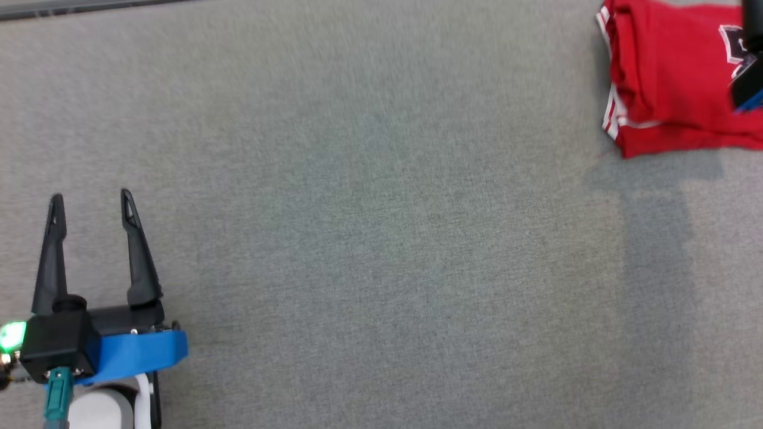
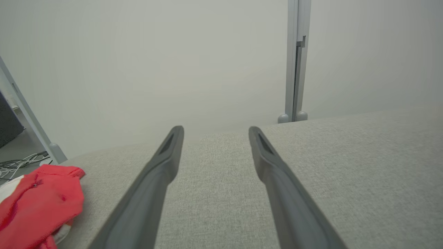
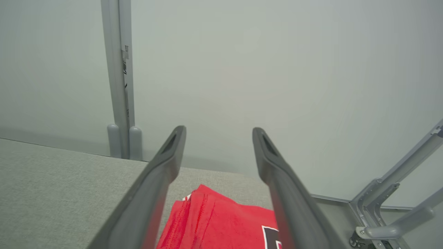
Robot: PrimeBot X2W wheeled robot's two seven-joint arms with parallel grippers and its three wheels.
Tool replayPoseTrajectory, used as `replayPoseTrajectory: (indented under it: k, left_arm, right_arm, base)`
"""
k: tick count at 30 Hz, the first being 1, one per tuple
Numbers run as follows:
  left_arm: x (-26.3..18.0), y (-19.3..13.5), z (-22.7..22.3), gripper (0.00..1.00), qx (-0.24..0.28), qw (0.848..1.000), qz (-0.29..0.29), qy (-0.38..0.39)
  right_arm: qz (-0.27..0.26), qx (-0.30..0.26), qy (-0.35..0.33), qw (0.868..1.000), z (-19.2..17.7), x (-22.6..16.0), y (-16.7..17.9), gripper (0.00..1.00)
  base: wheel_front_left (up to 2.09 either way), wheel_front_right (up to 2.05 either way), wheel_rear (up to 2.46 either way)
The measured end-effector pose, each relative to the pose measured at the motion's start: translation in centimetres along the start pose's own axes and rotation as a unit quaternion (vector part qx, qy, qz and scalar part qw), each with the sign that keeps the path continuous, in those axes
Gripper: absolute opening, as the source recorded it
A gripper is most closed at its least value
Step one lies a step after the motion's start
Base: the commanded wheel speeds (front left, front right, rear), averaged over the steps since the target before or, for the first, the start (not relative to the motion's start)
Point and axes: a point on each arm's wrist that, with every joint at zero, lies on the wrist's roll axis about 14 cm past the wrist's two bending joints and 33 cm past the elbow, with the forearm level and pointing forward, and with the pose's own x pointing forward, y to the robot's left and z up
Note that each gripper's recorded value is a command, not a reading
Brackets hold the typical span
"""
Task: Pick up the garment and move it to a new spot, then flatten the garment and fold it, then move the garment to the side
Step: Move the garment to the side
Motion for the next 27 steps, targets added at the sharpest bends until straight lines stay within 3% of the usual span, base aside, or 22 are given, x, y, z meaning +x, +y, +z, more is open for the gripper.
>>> replayPoseTrajectory:
  k: [7, 15, 27]
  left_arm:
    - [-3.4, 1.7, 0.8, 1.0, -0.011, 1.0, 0.029, 0.007]
    - [-7.0, 2.4, 1.2, 1.0, -0.029, 0.998, 0.045, 0.018]
    - [-11.2, 3.9, 1.6, 1.0, -0.041, 0.997, 0.064, 0.018]
  right_arm:
    - [0.053, 0.06, -0.047, 0.996, 1.8, -3.8, 6.6, 1.0]
    - [0.088, 0.13, -0.03, 0.987, -0.4, -9.7, 12.5, 1.0]
    - [0.091, 0.175, -0.008, 0.98, -3.1, -18.0, 15.4, 1.0]
  base:
    - [0.0, 0.0, 0.0]
    - [0.0, 0.0, 0.0]
    - [0.0, 0.0, 0.0]
